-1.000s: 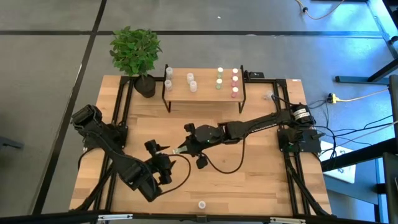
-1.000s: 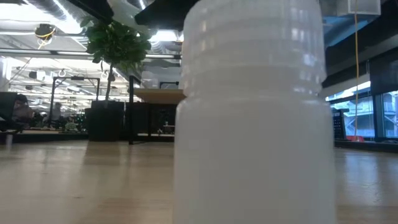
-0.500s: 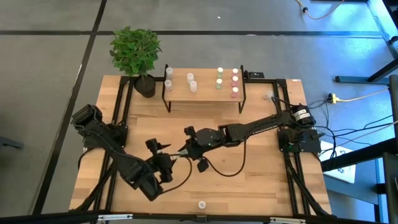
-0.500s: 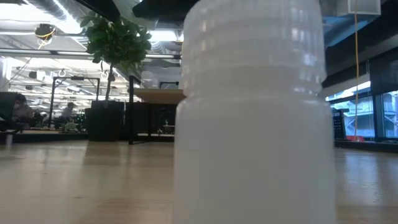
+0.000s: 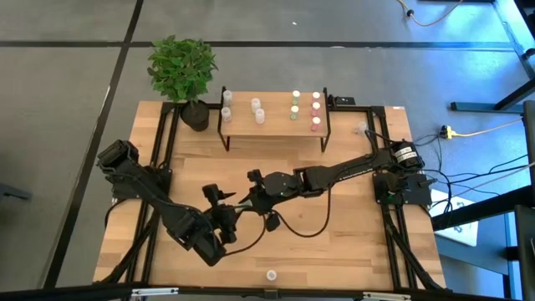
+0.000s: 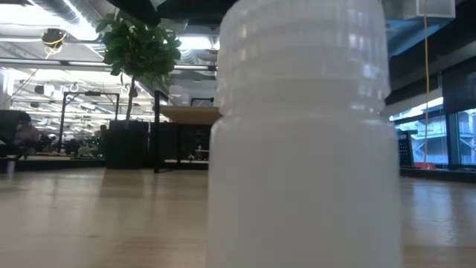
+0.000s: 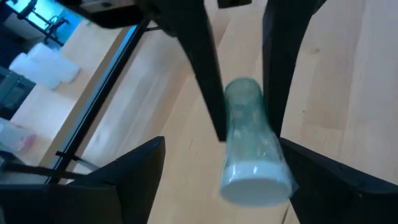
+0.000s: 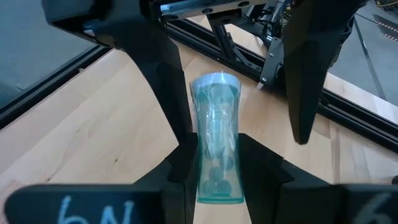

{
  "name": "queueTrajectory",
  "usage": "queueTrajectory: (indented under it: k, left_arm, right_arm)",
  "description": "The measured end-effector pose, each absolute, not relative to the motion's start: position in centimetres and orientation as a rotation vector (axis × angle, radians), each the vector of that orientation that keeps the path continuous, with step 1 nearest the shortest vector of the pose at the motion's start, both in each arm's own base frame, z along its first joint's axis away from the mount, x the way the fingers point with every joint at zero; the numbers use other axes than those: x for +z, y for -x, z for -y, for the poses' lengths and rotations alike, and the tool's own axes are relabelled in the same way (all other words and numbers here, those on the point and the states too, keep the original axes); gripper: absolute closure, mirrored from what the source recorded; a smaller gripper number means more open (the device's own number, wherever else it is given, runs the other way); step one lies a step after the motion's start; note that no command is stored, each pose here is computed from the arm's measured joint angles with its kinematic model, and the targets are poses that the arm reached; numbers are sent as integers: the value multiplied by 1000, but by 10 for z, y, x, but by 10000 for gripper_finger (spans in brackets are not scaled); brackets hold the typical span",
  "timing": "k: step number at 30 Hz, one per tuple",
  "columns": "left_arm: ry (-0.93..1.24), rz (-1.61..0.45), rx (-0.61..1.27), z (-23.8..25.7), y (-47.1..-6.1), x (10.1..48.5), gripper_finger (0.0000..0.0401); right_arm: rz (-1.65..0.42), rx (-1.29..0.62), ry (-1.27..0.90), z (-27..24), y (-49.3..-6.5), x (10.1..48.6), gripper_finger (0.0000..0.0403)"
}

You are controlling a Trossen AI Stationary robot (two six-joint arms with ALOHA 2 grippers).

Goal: Pick and place medicine bottles onto shelf by color
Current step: Put the green pill bottle on the shelf aligned with the other green pill bottles

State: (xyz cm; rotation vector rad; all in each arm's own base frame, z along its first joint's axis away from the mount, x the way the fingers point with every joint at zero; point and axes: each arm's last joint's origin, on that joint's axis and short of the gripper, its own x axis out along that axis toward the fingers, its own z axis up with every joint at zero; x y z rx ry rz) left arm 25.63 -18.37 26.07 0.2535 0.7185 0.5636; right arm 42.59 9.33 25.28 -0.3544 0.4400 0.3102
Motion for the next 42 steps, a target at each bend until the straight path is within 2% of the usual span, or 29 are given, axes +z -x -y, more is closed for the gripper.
queueTrajectory:
  k: [30, 42]
  left_arm:
    - [-268, -741, 524, 187, -255, 260, 305]
    - [-269, -742, 523, 187, -255, 260, 313]
  right_arm:
    - [-441, 306, 353, -93, -426, 253, 306]
    - [-446, 306, 346, -92, -426, 253, 306]
